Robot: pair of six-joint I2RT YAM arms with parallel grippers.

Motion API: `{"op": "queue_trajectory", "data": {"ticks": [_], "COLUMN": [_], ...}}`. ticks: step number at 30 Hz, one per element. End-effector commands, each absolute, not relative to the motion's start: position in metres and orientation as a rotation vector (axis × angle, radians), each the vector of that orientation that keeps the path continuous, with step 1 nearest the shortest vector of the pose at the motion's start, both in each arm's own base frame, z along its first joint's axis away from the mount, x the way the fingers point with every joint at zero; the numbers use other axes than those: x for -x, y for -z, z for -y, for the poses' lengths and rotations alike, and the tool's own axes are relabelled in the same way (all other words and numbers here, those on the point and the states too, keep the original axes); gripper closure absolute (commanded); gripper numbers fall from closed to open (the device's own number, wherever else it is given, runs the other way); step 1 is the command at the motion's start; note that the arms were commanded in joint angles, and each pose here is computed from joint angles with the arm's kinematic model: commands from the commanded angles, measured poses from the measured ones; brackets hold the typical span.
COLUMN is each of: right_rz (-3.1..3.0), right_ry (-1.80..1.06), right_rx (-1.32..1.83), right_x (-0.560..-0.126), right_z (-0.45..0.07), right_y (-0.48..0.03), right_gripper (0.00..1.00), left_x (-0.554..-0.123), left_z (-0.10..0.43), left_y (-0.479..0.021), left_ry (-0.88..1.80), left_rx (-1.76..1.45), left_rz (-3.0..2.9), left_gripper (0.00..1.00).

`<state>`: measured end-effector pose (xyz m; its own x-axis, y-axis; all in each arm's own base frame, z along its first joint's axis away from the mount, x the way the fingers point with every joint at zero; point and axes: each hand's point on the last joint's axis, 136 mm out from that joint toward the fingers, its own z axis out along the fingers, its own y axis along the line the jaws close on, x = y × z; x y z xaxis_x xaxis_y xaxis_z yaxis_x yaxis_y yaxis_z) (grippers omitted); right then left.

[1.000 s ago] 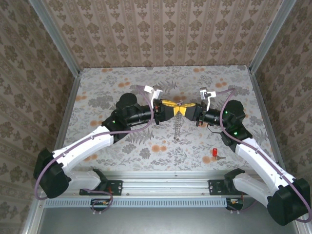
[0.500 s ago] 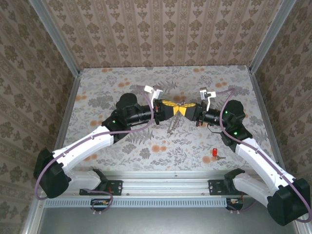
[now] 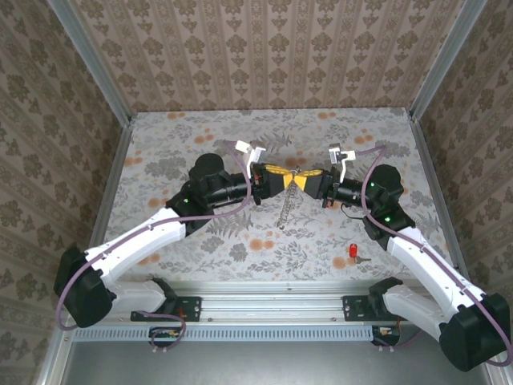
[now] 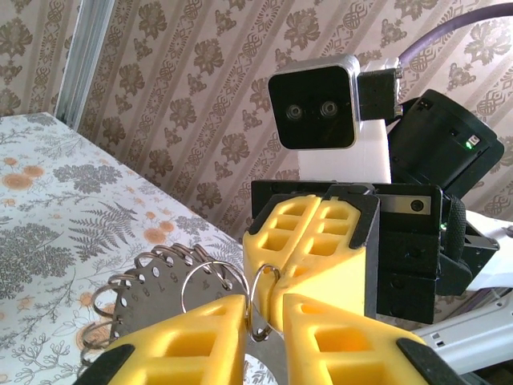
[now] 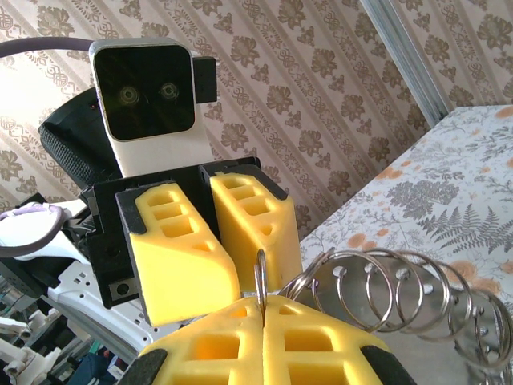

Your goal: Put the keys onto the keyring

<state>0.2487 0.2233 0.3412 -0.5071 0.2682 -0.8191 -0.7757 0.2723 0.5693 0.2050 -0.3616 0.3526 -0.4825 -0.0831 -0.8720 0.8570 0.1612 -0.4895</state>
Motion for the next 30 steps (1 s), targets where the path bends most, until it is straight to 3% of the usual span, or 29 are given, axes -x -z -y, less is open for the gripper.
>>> {"op": "queue_trajectory", "data": {"ticks": [1, 20, 23, 30], "right_rz": [-1.556, -1.559, -1.558, -1.559], "right_ry": [-1.385, -1.38, -1.379, -1.377], "right_rx": [0.497, 0.498, 0.499, 0.502], "right_x": [-0.245, -0.245, -0.245, -0.243], "right_z": [-0.221, -0.22, -0.22, -0.219], "right_y": [-0.354, -0.353, -0.354, -0.354], "right_gripper": [1.0, 1.0, 1.0, 1.0], "left_x": [-0.201, -0.198, -0.198, -0.2], "left_z": [0.357, 0.369, 0.368, 0.364], "left_y": [-0.368, -0.365, -0.366, -0.372], "left_ry": [1.446, 1.481, 1.477, 1.452], "left_rx": [-0.763, -0.808, -0.805, -0.792], "left_rz": [-1.547, -1.555, -1.546, -1.522], "left_gripper": [0.81, 0.79, 0.81, 0.99]}}
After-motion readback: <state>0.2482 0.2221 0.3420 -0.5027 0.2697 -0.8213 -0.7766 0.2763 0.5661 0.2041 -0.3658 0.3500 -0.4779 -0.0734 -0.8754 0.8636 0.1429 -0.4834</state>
